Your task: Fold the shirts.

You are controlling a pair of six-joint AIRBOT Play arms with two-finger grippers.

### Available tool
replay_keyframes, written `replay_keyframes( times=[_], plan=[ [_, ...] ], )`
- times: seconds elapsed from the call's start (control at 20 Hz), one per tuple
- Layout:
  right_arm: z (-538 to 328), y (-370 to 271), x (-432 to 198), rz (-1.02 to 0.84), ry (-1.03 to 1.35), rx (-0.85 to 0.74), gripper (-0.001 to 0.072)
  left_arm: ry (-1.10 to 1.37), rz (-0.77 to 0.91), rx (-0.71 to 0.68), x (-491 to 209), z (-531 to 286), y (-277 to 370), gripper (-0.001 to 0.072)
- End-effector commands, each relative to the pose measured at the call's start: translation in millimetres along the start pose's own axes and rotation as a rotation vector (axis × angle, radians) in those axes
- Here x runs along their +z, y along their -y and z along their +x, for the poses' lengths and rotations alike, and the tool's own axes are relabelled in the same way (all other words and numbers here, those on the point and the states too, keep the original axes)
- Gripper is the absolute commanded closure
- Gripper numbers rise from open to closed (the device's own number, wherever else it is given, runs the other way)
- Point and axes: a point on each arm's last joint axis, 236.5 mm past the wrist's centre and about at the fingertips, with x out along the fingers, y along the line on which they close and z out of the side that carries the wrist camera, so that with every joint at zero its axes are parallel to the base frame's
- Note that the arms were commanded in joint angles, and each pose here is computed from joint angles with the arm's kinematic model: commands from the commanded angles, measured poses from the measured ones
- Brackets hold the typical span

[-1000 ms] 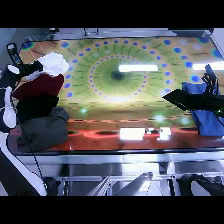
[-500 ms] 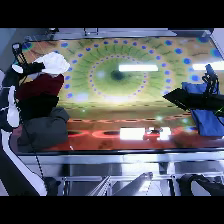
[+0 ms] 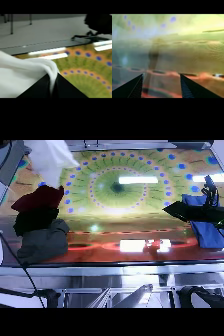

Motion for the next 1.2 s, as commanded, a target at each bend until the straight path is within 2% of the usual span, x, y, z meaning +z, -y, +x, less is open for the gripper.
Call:
replay_keyframes(
  times=[0.0, 0.15, 0.4, 0.45, 0.55, 0.7, 0.85, 1.0, 1.15],
  plan=[
    [-8.5, -9.9, -13.2, -0.054, -0.055, 0.028, 0.0212, -0.138, -0.051, -0.272, -11.9, -43.9, 128.2, 0.0687],
    [-32.9, -14.9, -13.9, -0.057, -0.059, 0.044, 0.0211, -0.321, -0.129, -0.354, -70.7, -43.5, 167.7, 0.0687],
    [-45.6, -8.1, -7.9, -0.041, -0.025, 0.028, 0.021, -0.513, -0.181, -0.387, -155.0, -16.9, 185.9, 0.0684],
    [-42.8, -6.8, -9.1, -0.036, -0.035, 0.029, 0.0209, -0.555, -0.205, -0.387, -167.9, -14.1, 185.8, 0.0548],
    [-38.2, -3.8, -12.3, -0.023, -0.058, 0.034, 0.0204, -0.648, -0.234, -0.39, -191.1, -17.6, 178.4, -0.0013],
    [-27.9, -0.7, -20.2, 0.008, -0.105, 0.052, 0.0203, -0.845, -0.216, -0.328, -229.7, -45.6, 137.5, -0.001],
    [0.8, 5.0, -30.7, 0.03, -0.174, 0.058, 0.0203, -1.045, -0.285, -0.262, -279.6, -77.3, 103.4, -0.0009],
    [43.9, 7.4, -52.8, 0.025, -0.274, 0.065, 0.0203, -1.231, -0.383, -0.262, -349.2, -105.4, 104.7, -0.0009],
    [92.2, -6.2, -79.8, 0.017, -0.352, 0.108, 0.0204, -1.34, -0.396, -0.283, -412.3, -125.5, 120.3, -0.0007]
  ],
)
